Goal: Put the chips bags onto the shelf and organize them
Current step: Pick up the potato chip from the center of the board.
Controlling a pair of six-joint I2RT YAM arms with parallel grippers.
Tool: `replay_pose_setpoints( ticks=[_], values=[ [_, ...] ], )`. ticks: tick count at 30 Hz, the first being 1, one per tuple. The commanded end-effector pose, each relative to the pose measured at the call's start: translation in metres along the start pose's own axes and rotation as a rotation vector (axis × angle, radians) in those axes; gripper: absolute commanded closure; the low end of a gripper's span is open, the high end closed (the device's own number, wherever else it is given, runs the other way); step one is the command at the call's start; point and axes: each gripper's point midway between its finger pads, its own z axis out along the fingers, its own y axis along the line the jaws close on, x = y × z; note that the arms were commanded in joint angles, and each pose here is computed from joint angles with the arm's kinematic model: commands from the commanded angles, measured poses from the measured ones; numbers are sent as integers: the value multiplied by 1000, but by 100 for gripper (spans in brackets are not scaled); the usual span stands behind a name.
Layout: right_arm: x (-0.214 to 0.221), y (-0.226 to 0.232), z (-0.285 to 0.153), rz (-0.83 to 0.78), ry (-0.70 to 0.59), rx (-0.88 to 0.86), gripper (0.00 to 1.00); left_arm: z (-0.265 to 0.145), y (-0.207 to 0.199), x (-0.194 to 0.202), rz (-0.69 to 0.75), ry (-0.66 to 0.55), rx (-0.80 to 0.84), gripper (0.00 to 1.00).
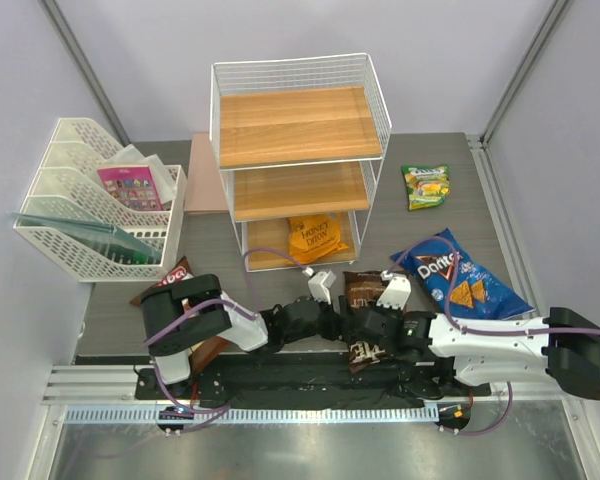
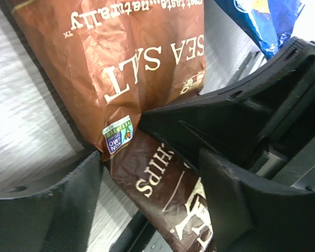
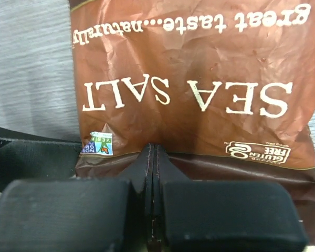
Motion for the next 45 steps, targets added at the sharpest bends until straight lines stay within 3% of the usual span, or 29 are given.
replay_pose_setpoints(
  ticks=[1, 3, 4, 6, 9, 10, 13, 17, 18, 26, 27, 29, 31, 33, 38, 45],
  values=[
    [6, 31, -4, 79, 32, -109, 99, 1, -11, 31, -11, 84, 37, 33],
    [5, 31, -4, 81, 29, -110, 99, -2, -13, 28, -7, 67, 37, 41],
    [4, 32, -5, 76, 27, -114, 99, -5, -9, 29, -7, 69, 28, 53],
    [-1, 34, -8, 66, 18, -114, 99, -10, -12, 24, -1, 52, 35, 63],
    [-14, 39, -20, 25, 6, -118, 99, -20, -11, 20, 4, 36, 34, 86],
    [-21, 38, -27, 21, -3, -121, 99, -22, -11, 20, 6, 35, 32, 99],
    [-47, 46, -51, 44, -46, -187, 98, -29, -8, 16, 7, 18, 25, 100],
    [-72, 47, -80, 86, -84, -267, 84, -35, -8, 9, 6, -23, 14, 100],
    [-73, 46, -83, 88, -81, -276, 75, -36, -7, 8, 4, -32, 5, 100],
    [-44, 38, -81, 7, 42, -260, 59, -57, -5, -13, -43, -193, -139, 100],
    [-42, 41, -80, -3, 52, -263, 58, -63, 18, -13, -9, -211, -262, 100],
    [-42, 50, -84, 0, 61, -300, 55, -70, 9, -19, -19, -236, -290, 100],
    [-40, 59, -91, 11, 88, -343, 53, -83, 24, -23, 6, -278, -388, 100],
    [-34, 63, -97, 22, 133, -369, 52, -93, 20, -34, -23, -352, -408, 100],
    [-23, 69, -115, 85, 231, -415, 49, -103, 26, -42, 18, -387, -462, 100],
    [-26, 76, -130, 62, 239, -436, 47, -104, 44, -36, 5, -402, -548, 100]
  ],
)
